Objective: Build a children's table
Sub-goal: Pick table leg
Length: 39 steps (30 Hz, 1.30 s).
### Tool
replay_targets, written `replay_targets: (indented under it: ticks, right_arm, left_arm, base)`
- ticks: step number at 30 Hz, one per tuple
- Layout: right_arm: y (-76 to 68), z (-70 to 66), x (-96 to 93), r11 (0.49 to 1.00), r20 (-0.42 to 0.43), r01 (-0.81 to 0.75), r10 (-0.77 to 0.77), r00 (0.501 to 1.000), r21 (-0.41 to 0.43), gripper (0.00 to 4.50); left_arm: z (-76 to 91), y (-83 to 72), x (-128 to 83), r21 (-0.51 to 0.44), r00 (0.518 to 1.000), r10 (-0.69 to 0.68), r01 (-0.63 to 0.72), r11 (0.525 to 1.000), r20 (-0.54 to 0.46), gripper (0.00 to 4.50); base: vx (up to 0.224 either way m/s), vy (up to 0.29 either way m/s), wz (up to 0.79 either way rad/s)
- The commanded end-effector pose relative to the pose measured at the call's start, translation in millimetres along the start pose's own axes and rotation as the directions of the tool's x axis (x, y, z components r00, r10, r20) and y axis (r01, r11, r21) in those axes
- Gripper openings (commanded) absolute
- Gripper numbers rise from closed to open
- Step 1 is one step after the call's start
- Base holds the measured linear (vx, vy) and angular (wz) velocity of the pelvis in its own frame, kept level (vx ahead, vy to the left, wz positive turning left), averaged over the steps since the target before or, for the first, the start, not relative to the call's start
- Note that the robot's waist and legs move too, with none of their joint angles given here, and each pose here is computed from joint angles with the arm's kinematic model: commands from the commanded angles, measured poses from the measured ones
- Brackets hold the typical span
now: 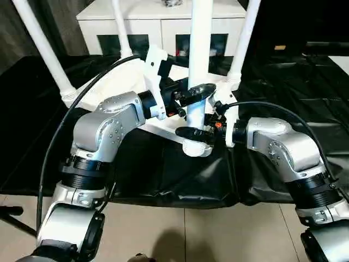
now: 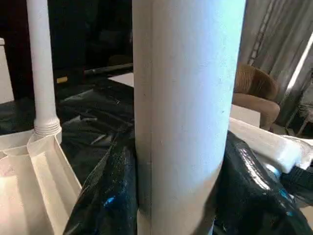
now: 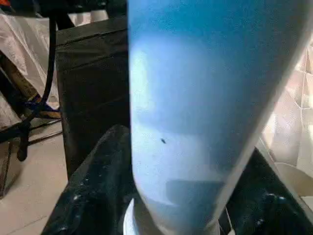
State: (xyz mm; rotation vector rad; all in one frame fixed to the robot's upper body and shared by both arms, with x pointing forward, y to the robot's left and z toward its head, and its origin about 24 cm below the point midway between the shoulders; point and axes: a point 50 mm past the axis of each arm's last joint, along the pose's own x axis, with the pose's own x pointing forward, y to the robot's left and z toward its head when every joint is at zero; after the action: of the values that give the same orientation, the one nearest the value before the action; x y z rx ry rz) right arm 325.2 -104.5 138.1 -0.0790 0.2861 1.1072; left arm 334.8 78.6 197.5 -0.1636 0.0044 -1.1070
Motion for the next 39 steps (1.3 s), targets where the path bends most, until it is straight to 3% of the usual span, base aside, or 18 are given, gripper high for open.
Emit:
replay_targets:
  ticks: [1, 8, 9, 16, 17, 18, 19, 23, 25, 27, 28, 29, 30, 31, 33, 34, 39]
  right_arm:
    - [-1.4, 2.2, -0.4, 1.0, -0.023, -0.003, 0.003, 1.0, -0.007, 2.65]
    - [-1.7, -0.1, -1.6, 1.0, -0.039, -0.009, 0.009, 0.999, 0.001, 2.23]
    - [-1.6, -0.4, -1.7, 1.0, -0.04, -0.012, 0.012, 0.999, 0.003, 2.01]
    - [-1.7, -0.5, -1.6, 1.0, -0.031, -0.009, 0.009, 0.999, 0.013, 1.88]
    - [-2.6, -0.7, -1.6, 1.0, -0.027, 0.004, -0.003, 1.0, 0.015, 1.88]
    - [-6.8, -1.1, -1.9, 0.998, -0.018, 0.058, -0.057, 0.998, 0.019, 1.87]
    - [-6.8, -1.1, -1.9, 0.998, -0.018, 0.058, -0.058, 0.998, 0.019, 1.87]
    - [-22.2, -2.6, -5.0, 0.972, 0.003, 0.227, -0.228, 0.974, 0.052, 1.87]
    - [-37.7, -4.0, -11.2, 0.916, 0.03, 0.389, -0.393, 0.919, 0.102, 1.86]
    - [-46.4, -5.3, -18.3, 0.868, 0.05, 0.478, -0.487, 0.872, 0.133, 1.86]
    - [-49.9, -6.5, -24.4, 0.843, 0.066, 0.517, -0.53, 0.846, 0.148, 1.86]
    - [-50.2, -6.7, -24.9, 0.841, 0.067, 0.52, -0.533, 0.843, 0.15, 1.86]
    - [-51.2, -8.9, -30.5, 0.832, 0.068, 0.537, -0.55, 0.833, 0.14, 1.86]
    - [-51.2, -9.4, -31.4, 0.831, 0.067, 0.539, -0.55, 0.832, 0.136, 1.86]
    - [-47.4, -16.6, -38.4, 0.842, 0.042, 0.528, -0.535, 0.844, 0.111, 1.86]
    - [-47.2, -16.9, -38.6, 0.843, 0.041, 0.527, -0.534, 0.845, 0.11, 1.86]
    - [-32.4, -23.6, -46.3, 0.868, 0.031, 0.488, -0.492, 0.87, 0.097, 1.86]
  left_arm:
    - [5.6, -3.0, -1.7, 0.031, 1.0, -0.016, 0.016, 0.999, 0.01, 1.84]
    - [6.3, -3.4, -2.3, 0.034, 0.999, -0.033, 0.033, 0.999, 0.008, 1.84]
    - [6.3, -3.6, -2.3, 0.033, 0.999, -0.035, 0.035, 0.999, 0.008, 1.84]
    - [7.2, -4.3, -1.9, 0.029, 0.999, -0.041, 0.041, 0.999, 0.012, 1.84]
    - [6.4, 0.3, -1.6, 0.035, 1.0, 0.013, -0.013, 0.999, 0.005, 1.84]
    - [4.2, 4.6, -2.4, 0.015, 0.999, 0.047, -0.047, 0.999, -0.004, 2.4]
    - [4.2, 4.6, -2.4, 0.015, 0.999, 0.047, -0.047, 0.999, -0.004, 2.4]
    - [0.4, 9.1, -6.8, -0.016, 0.999, 0.05, -0.05, 0.999, -0.008, 2.71]
    - [-4.8, 15.8, -10.7, 0.009, 0.995, 0.091, -0.091, 0.996, -0.035, 2.91]
    - [-9.3, 23.2, -13.8, 0.068, 0.987, 0.146, -0.141, 0.988, -0.071, 3.08]
    - [-16.7, 28.4, -16.6, 0.163, 0.974, 0.176, -0.152, 0.975, -0.144, 3.08]
    - [-17.4, 28.8, -16.8, 0.173, 0.972, 0.178, -0.151, 0.973, -0.151, 3.16]
    - [-28.7, 32.9, -17.7, 0.262, 0.95, 0.195, -0.128, 0.956, -0.245, 3.24]
    - [-30.9, 33.6, -17.6, 0.275, 0.945, 0.197, -0.123, 0.954, -0.261, 3.41]
    - [-59.2, 39.9, -14.1, 0.394, 0.869, 0.2, -0.007, 0.919, -0.452, 3.5]
    - [-60.3, 40.1, -14.0, 0.398, 0.866, 0.2, -0.001, 0.917, -0.459, 3.57]
    - [-97.0, 54.5, -5.8, 0.52, 0.709, 0.274, 0.152, 0.841, -0.65, 3.67]
  base:
    - [0.0, 0.0, 0.0]
    - [0.0, 0.0, 0.0]
    - [0.0, 0.0, 0.0]
    - [0.0, 0.0, 0.0]
    - [0.0, 0.0, 0.0]
    - [0.0, 0.0, 0.0]
    - [0.0, 0.0, 0.0]
    - [0.0, 0.0, 0.0]
    - [0.0, 0.0, 0.0]
    - [0.0, 0.0, 0.0]
    - [0.0, 0.0, 0.0]
    - [0.0, 0.0, 0.0]
    - [0.0, 0.0, 0.0]
    - [0.0, 0.0, 0.0]
    - [0.0, 0.0, 0.0]
    - [0.0, 0.0, 0.0]
    - [0.0, 0.0, 0.0]
